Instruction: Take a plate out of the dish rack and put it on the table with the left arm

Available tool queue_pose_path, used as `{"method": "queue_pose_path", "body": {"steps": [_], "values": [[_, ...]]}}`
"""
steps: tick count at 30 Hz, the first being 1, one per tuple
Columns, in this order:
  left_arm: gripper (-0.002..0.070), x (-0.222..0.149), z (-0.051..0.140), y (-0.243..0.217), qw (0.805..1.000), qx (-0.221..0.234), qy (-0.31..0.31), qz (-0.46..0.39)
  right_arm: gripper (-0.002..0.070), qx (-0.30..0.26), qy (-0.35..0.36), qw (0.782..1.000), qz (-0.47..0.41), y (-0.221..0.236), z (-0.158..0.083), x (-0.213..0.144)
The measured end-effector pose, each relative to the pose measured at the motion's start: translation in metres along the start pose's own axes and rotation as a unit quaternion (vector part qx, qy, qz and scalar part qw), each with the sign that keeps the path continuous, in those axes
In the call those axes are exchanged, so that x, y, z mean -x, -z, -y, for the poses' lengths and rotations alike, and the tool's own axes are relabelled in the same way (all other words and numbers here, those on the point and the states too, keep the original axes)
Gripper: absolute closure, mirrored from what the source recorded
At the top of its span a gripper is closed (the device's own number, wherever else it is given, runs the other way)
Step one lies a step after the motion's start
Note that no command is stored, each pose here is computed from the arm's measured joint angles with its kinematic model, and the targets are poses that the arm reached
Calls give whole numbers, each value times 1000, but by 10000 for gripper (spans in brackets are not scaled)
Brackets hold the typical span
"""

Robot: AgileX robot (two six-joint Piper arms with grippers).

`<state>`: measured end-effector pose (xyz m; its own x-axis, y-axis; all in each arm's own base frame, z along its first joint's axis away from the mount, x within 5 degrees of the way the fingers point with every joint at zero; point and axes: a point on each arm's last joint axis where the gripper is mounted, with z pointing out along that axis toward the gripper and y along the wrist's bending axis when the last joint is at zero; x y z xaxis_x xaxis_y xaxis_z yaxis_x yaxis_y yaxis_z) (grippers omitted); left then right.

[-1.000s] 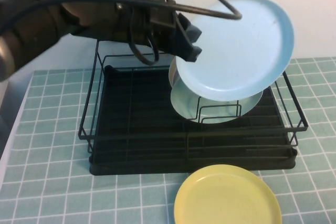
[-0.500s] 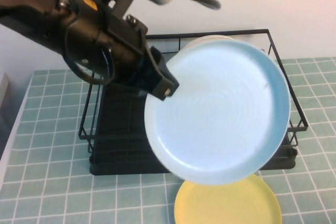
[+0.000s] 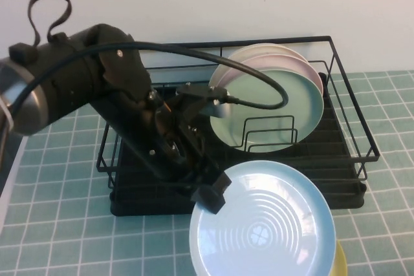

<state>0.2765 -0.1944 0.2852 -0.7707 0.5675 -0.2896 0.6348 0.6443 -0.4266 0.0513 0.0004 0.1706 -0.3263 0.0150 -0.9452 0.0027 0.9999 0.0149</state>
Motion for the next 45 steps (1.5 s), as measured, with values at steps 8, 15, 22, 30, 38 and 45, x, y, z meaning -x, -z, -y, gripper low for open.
{"method": "queue_pose_path", "body": {"steps": [8, 15, 22, 30, 38, 45], "values": [[559, 10, 7, -37, 1000, -3, -19, -10, 678, 0, 0, 1000, 0, 0, 0, 0], [284, 20, 9, -28, 999, 31, -38, 1, 678, 0, 0, 1000, 0, 0, 0, 0], [435, 32, 31, 32, 993, 74, -87, 21, 678, 0, 0, 1000, 0, 0, 0, 0], [664, -6, 84, 129, 977, 93, -126, 143, 678, 0, 0, 1000, 0, 0, 0, 0], [673, -81, 115, 180, 956, 100, -123, 248, 678, 0, 0, 1000, 0, 0, 0, 0], [676, -161, 106, 158, 935, 106, -100, 323, 678, 0, 0, 1000, 0, 0, 0, 0]]}}
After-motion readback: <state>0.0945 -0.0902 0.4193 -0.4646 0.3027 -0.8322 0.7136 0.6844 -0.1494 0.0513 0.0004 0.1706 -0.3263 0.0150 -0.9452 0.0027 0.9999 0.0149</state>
